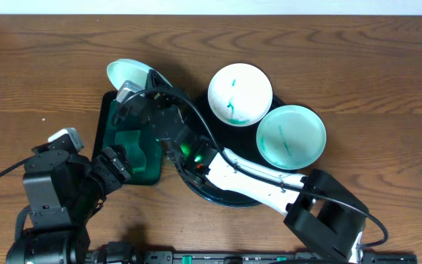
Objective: Clean dirty plates on tray and stack at the side
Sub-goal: 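Grasp the lower-left plate with the right gripper and lift it, then carry the plate right and set it down at the table's right side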
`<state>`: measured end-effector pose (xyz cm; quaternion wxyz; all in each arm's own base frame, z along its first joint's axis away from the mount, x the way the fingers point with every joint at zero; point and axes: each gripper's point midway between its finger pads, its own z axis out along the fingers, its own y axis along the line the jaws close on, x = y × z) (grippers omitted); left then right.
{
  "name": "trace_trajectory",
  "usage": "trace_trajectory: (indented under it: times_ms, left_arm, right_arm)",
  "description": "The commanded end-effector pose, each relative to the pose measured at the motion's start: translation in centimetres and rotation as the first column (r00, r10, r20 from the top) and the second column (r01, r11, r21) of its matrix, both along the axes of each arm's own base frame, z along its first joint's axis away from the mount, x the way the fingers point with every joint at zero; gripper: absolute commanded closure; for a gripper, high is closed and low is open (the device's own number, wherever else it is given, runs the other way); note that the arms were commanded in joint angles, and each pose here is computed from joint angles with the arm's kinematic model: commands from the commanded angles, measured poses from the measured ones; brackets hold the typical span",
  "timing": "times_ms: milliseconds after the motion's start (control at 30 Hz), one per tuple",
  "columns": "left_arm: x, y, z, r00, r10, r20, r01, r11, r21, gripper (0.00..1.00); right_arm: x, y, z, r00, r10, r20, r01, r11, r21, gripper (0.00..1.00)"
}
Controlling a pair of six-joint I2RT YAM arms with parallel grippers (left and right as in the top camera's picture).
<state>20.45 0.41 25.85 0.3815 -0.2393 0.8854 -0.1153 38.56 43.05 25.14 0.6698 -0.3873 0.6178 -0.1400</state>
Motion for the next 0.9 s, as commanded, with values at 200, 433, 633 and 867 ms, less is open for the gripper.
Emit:
trace_trajectory:
  times_ms: [200, 433, 633, 867]
  left_arm:
    - [0.0, 0.1, 0.9, 1.0, 0.001, 0.022, -0.002, 1.0, 0.007, 0.14]
    - [0.0, 0.1, 0.9, 1.0, 0.001, 0.022, -0.002, 1.0, 0.007, 0.14]
    - [0.0, 0.1, 0.9, 1.0, 0.001, 0.022, -0.002, 1.0, 0.007, 0.14]
    - [0.0, 0.1, 0.9, 1.0, 0.001, 0.022, -0.002, 1.0, 0.007, 0.14]
  right_arm:
    - [2.2, -3.6, -5.3, 0.854, 0.086, -0.513, 0.178, 0.878, 0.444, 0.99]
    - [2.2, -9.3, 0.0, 0.688, 0.323, -0.65, 0.222, 0.759, 0.612, 0.99]
    - [5.2, -24.4, 0.6, 0.612, 0.171, -0.772, 0.536, 0.627, 0.564, 0.99]
    - [3.7, -47.0, -6.9, 0.305, -0.059, -0.95, 0.924, 0.259, 0.281, 0.99]
